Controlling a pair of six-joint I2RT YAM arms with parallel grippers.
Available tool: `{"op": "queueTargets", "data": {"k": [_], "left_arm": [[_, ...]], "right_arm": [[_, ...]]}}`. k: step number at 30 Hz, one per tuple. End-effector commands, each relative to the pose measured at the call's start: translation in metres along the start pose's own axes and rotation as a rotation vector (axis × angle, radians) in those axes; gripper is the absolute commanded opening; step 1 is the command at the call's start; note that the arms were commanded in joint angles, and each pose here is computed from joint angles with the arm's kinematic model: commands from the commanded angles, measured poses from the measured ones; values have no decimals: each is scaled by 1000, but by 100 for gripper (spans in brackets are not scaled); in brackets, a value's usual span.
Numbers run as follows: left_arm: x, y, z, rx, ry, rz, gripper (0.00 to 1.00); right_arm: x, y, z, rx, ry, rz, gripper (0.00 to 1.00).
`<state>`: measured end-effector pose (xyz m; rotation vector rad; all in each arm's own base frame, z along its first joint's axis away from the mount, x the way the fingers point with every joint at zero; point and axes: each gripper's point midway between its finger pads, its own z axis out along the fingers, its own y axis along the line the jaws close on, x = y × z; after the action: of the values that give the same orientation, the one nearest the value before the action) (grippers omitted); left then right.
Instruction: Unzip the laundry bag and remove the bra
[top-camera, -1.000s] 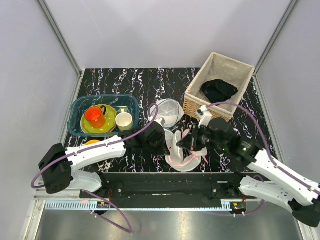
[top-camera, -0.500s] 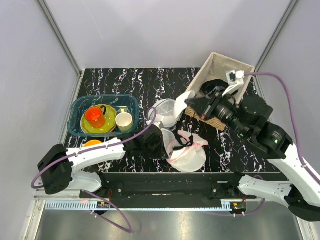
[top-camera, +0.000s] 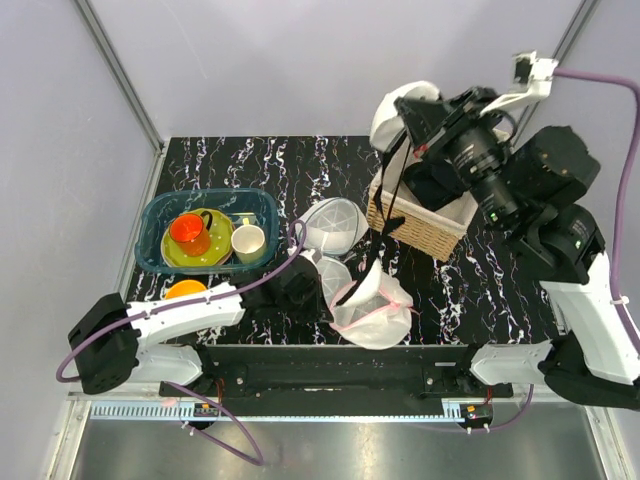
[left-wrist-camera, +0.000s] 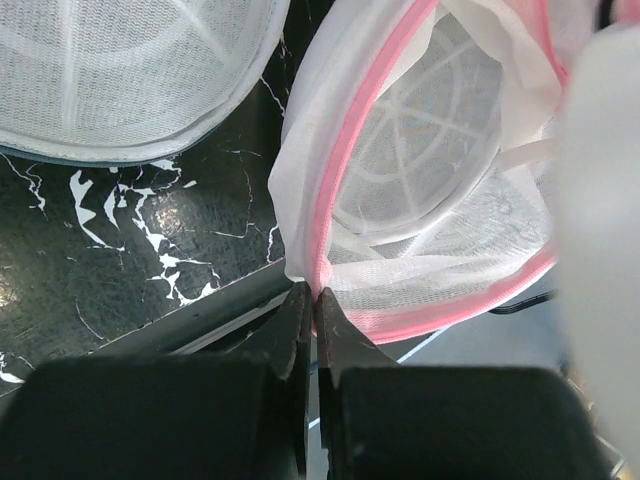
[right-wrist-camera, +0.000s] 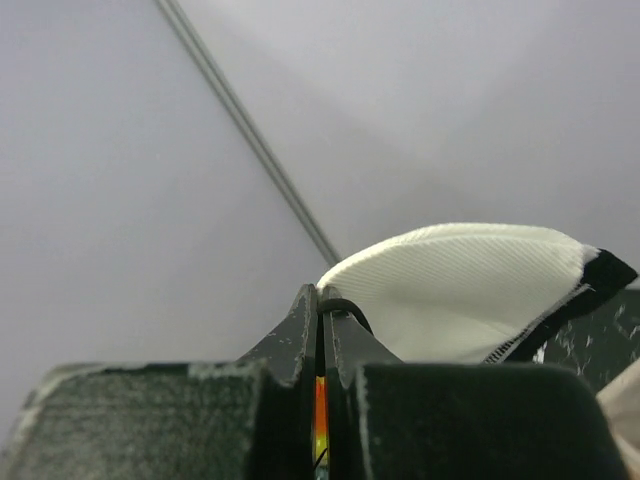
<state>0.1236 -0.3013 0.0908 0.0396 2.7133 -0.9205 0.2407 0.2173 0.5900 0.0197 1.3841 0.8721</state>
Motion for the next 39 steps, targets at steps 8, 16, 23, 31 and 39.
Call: {"op": "queueTargets", "data": {"k": [8, 16, 23, 31, 39], "left_arm": [[-2, -18, -11, 106, -39, -6, 0], [-2, -18, -14, 111, -44, -4, 0], [0, -21, -13, 115, -34, 6, 0], [2, -28, -15, 127, -36, 23, 0], [-3, -33, -13, 127, -47, 34, 0]], "right_arm": [[-144, -14, 0, 270, -386, -228, 0], [-170, -73, 14, 511, -459, -387, 0], [-110, -227, 59, 775, -265, -450, 0], [43, -354, 77, 829, 78, -202, 3], [82, -368, 66, 864, 185, -136, 86]]}}
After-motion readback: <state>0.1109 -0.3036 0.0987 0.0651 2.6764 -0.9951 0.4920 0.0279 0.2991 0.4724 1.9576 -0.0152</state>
